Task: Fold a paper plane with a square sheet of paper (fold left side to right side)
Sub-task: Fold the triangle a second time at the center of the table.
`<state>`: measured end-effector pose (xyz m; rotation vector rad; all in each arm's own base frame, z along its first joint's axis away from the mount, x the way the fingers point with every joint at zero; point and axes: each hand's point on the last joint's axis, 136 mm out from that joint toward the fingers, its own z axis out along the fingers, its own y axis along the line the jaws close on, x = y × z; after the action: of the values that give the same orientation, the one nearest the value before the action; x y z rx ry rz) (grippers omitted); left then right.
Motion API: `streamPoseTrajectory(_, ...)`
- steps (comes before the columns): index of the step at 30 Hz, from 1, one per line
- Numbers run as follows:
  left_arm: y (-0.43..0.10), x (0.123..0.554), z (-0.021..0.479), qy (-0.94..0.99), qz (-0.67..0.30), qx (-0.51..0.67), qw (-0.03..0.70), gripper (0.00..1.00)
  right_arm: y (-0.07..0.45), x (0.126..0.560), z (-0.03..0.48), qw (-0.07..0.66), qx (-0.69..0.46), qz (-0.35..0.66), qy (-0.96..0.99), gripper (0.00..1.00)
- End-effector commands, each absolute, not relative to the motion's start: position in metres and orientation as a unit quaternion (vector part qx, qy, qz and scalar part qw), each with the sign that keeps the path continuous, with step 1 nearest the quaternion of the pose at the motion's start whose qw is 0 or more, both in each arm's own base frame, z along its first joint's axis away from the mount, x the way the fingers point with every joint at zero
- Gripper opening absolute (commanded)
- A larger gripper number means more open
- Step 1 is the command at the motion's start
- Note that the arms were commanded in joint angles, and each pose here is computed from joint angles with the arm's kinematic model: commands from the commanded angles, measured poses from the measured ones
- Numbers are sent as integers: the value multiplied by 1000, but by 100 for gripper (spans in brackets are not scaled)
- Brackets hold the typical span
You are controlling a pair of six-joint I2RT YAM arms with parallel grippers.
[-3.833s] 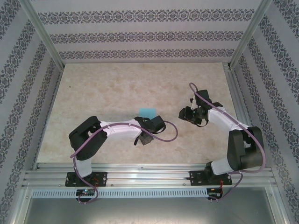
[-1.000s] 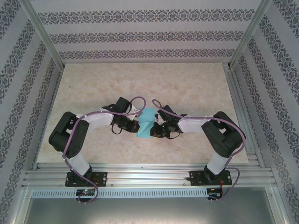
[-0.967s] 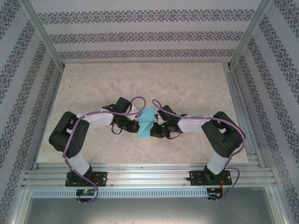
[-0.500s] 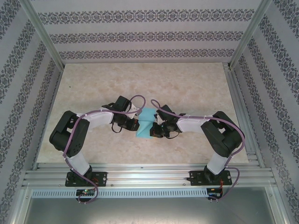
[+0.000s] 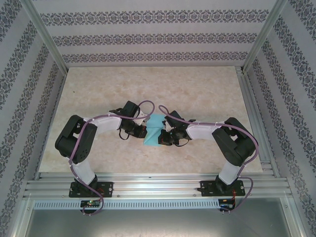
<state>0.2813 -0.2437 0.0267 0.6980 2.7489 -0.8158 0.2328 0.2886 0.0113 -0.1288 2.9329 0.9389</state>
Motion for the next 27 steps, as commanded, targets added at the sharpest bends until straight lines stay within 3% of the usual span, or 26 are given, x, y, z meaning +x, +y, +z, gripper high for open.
streamPoseTrajectory(1, -237, 288, 27, 931, -265, 231, 98, 2, 271, 218, -17, 5, -42, 246, 968, 2)
streamPoseTrajectory(27, -238, 288, 11, 934, -262, 226, 85, 2, 272, 215, -19, 2, -45, 244, 969, 3)
